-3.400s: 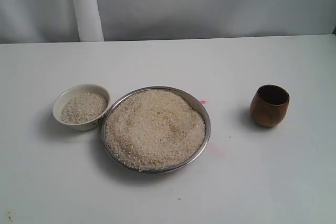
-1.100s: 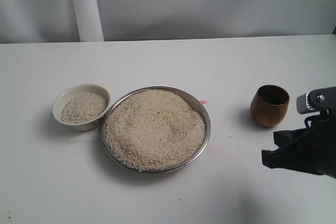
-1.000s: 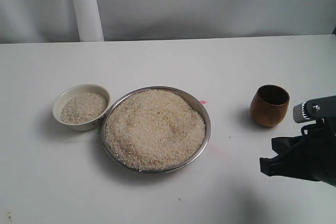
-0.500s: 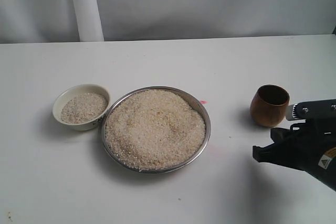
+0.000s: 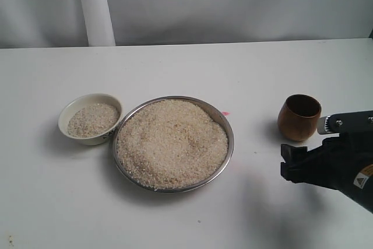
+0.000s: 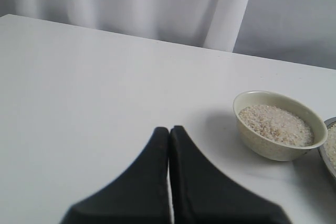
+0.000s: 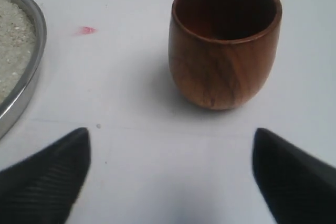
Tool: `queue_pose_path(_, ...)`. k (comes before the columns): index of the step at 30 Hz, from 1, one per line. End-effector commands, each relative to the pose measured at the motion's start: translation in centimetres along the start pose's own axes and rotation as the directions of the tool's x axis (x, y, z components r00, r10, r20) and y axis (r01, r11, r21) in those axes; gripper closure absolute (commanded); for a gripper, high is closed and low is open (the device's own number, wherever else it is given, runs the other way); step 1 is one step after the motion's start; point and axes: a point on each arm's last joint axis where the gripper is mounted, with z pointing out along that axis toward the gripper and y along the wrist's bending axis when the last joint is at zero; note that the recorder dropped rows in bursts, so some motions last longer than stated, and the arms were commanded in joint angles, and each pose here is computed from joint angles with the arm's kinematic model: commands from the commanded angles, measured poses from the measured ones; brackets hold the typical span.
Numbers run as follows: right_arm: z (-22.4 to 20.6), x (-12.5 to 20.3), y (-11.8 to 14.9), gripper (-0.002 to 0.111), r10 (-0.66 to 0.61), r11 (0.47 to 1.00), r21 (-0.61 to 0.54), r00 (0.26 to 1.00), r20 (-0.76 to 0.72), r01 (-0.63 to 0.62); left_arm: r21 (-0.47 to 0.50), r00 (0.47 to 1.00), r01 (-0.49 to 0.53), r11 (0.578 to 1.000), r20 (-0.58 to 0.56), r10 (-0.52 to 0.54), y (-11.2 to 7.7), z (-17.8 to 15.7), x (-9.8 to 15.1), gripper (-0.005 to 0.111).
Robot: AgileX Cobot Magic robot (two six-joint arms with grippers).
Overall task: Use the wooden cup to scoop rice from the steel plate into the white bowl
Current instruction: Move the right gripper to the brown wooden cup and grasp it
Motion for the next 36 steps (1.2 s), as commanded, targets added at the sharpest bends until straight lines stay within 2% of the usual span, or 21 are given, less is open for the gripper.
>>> queue_pose_path(1, 0.0, 0.1, 0.0, 0.005, -0.012, 1.0, 0.001, 1.0, -0.001, 0.012, 0.005, 1.0, -0.002, 1.0, 0.002, 0.002, 0.0, 0.0, 0.0, 0.107)
queue_pose_path(8, 0.1, -0.3, -0.1, 0.005, -0.012, 1.0, 0.004, 0.999, 0.051, 0.012, 0.005, 1.0, -0.002, 1.0, 0.002, 0.002, 0.0, 0.0, 0.0, 0.107)
queue_pose_path(12, 1.1, 0.6, -0.2, 0.005, -0.022, 1.0, 0.017, 0.999, 0.05, 0.021, 0.005, 1.0, -0.002, 1.0, 0.002, 0.002, 0.0, 0.0, 0.0, 0.107)
queue_pose_path(15, 1.9, 0.8, -0.8, 0.005, 0.011, 0.997, 0.078, 0.995, 0.102, -0.019, 0.005, 1.0, -0.002, 1.0, 0.002, 0.002, 0.0, 0.0, 0.0, 0.107)
queue_pose_path(25, 5.9, 0.3, -0.5, 0.005, 0.023, 0.994, 0.101, 0.994, 0.107, -0.034, 0.005, 1.0, -0.002, 1.0, 0.002, 0.002, 0.0, 0.0, 0.0, 0.107)
queue_pose_path(28, 5.9, 0.3, -1.0, 0.005, 0.054, 0.986, 0.15, 0.991, 0.123, -0.072, 0.005, 1.0, -0.002, 1.0, 0.002, 0.002, 0.0, 0.0, 0.0, 0.107)
queue_pose_path(36, 6.4, 1.0, -1.2, 0.005, 0.052, 0.983, 0.171, 0.992, 0.119, -0.072, 0.005, 1.0, -0.002, 1.0, 0.002, 0.002, 0.0, 0.0, 0.0, 0.107)
